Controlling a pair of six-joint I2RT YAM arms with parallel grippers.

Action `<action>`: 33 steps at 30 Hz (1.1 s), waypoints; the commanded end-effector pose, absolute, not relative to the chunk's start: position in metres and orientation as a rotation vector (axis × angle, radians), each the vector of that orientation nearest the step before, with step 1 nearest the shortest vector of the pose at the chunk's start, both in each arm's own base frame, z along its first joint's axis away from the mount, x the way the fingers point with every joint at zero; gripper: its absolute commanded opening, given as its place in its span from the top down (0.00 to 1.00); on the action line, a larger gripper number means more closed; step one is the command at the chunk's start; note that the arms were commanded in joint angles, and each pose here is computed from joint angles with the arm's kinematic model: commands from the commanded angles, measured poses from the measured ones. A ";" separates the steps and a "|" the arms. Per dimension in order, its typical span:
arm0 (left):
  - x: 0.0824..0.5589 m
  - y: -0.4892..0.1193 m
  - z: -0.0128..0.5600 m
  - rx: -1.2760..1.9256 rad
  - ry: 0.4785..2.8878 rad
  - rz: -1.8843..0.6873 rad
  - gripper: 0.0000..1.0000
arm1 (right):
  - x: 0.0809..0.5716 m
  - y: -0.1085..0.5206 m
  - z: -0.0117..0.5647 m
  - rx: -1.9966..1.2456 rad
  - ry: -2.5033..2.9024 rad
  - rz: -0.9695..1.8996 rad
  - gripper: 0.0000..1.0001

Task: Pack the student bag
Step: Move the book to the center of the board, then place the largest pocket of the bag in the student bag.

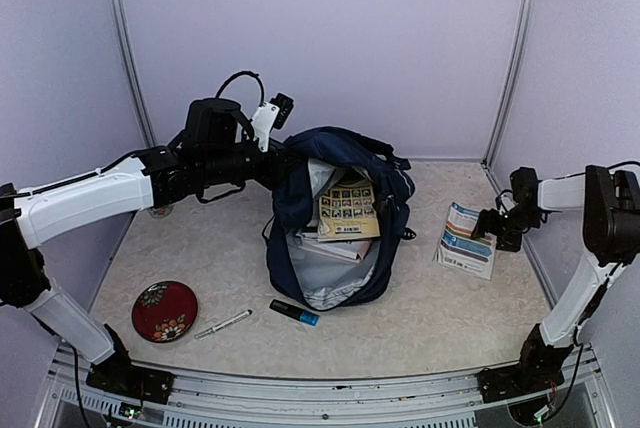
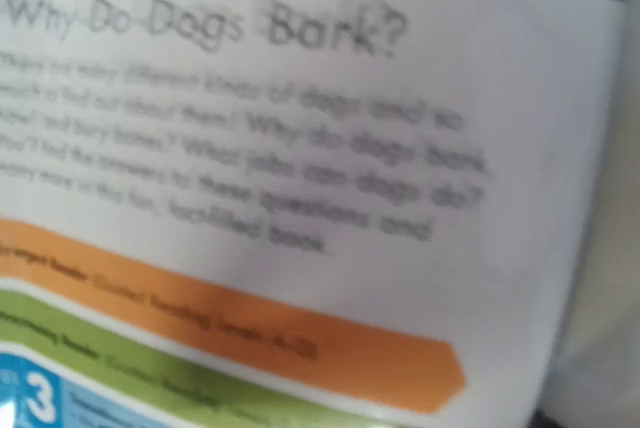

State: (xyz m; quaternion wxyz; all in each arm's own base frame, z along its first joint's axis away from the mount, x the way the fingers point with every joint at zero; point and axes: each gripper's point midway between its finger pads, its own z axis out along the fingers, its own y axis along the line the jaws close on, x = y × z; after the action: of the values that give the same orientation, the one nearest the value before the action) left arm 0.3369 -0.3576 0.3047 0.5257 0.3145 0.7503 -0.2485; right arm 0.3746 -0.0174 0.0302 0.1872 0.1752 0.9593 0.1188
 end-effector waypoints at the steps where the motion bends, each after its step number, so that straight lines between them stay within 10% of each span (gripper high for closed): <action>1: 0.398 -0.262 0.278 0.411 1.949 -0.389 1.00 | 0.358 0.048 -0.006 0.261 2.892 0.458 0.16; 5: 0.402 -0.240 0.302 0.364 1.852 -0.452 1.00 | 0.348 0.094 -0.019 0.040 3.004 0.348 0.19; 9: 0.383 -0.258 0.307 0.468 1.823 -0.507 0.35 | 0.322 0.118 -0.033 -0.105 3.080 0.175 0.28; 14: 0.335 -0.287 0.339 0.608 1.729 -0.606 0.02 | 0.276 0.135 -0.045 -0.204 3.148 0.148 0.41; 21: 0.233 -0.330 0.388 0.938 1.470 -0.738 0.01 | 0.253 0.167 0.004 -0.331 3.048 0.344 0.42; 26: 0.232 -0.321 0.385 0.923 1.514 -0.645 0.01 | 0.368 0.143 0.097 -0.227 2.737 0.317 0.11; 33: 0.227 -0.334 0.354 0.985 1.658 -0.596 0.02 | 0.495 0.123 0.074 -0.247 2.711 0.244 0.11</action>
State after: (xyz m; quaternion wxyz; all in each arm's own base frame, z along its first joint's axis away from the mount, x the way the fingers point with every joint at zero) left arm 0.2415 -0.3234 0.3752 0.5705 0.3836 0.6773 -0.2621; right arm 0.4670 0.1315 0.1226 0.2552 -0.0625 0.9590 0.1067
